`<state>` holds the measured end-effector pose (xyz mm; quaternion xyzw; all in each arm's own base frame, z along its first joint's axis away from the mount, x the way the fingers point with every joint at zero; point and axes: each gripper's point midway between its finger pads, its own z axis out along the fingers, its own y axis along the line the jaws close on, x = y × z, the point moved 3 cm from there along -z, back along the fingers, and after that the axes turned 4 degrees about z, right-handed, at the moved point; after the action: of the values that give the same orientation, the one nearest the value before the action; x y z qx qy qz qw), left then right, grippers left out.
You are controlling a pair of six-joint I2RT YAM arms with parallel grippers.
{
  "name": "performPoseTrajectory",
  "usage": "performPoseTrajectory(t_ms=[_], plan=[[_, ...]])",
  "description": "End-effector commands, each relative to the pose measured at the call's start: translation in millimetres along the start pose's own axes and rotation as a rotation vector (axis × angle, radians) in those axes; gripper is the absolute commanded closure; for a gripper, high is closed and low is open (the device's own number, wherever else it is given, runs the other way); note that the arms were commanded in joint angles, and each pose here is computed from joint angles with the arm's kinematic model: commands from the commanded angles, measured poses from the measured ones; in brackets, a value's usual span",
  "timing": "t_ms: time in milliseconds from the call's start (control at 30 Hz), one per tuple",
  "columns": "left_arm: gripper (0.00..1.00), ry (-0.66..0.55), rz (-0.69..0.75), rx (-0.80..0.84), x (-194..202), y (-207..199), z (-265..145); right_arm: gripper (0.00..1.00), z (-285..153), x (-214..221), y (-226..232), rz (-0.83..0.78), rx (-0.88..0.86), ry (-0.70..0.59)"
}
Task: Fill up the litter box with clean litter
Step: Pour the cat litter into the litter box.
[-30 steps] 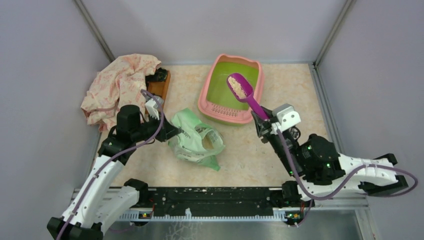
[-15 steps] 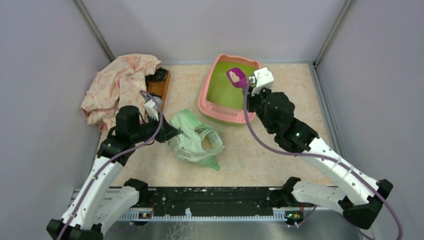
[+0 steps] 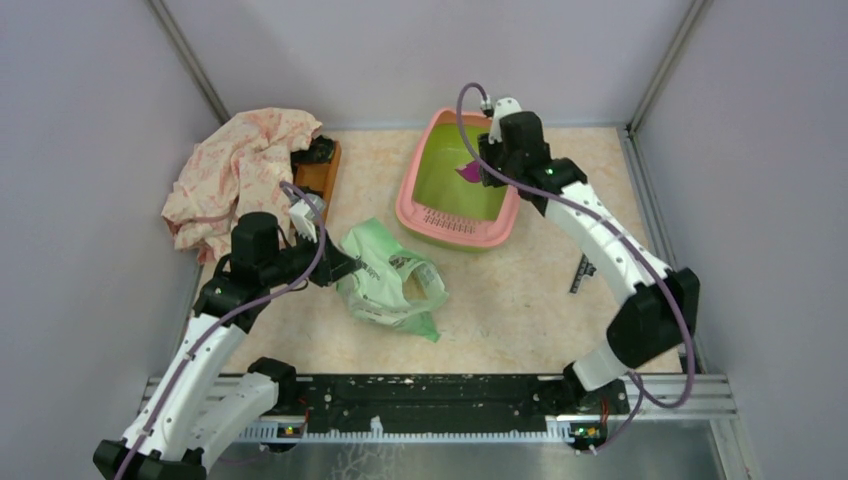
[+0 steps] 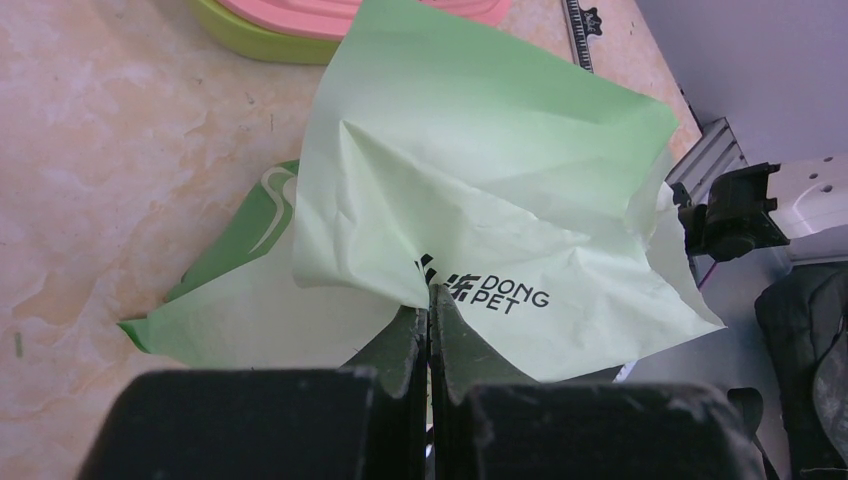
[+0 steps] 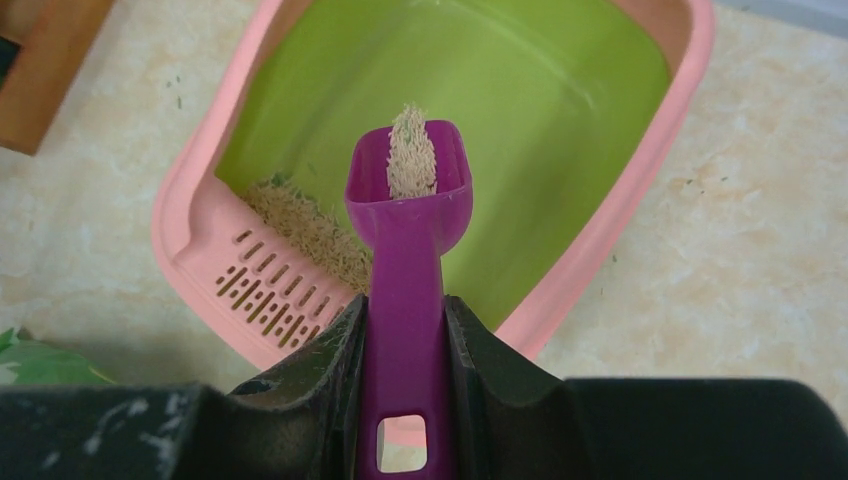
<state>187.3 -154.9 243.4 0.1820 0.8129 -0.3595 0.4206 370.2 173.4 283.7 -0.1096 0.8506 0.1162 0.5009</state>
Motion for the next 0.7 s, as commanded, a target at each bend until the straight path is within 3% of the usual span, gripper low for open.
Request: performPoseTrajectory(t_ms=[0,133,367,533,667], plan=[[1.0,-0.179,0.128,0.134,-50,-37,-21,1.0,14,7,-1,-0.011,0.007,0.168],[1.0,-0.182,0.128,0.131,-51,-38,-22,1.0,18,5,-7,-0.041,0.054,0.229],[1.0,-0.173,0.118,0.131,-50,-37,-20,1.0,-4,-10,-9,-0.065,0.052,0.18],[1.0,-0.169,0.111,0.128,-51,-35,-18,1.0,-39,-24,-2,-0.055,-0.02,0.039],[1.0,-0.168,0.111,0.127,-52,-35,-17,1.0,-87,-20,10,-0.042,-0.132,0.011]])
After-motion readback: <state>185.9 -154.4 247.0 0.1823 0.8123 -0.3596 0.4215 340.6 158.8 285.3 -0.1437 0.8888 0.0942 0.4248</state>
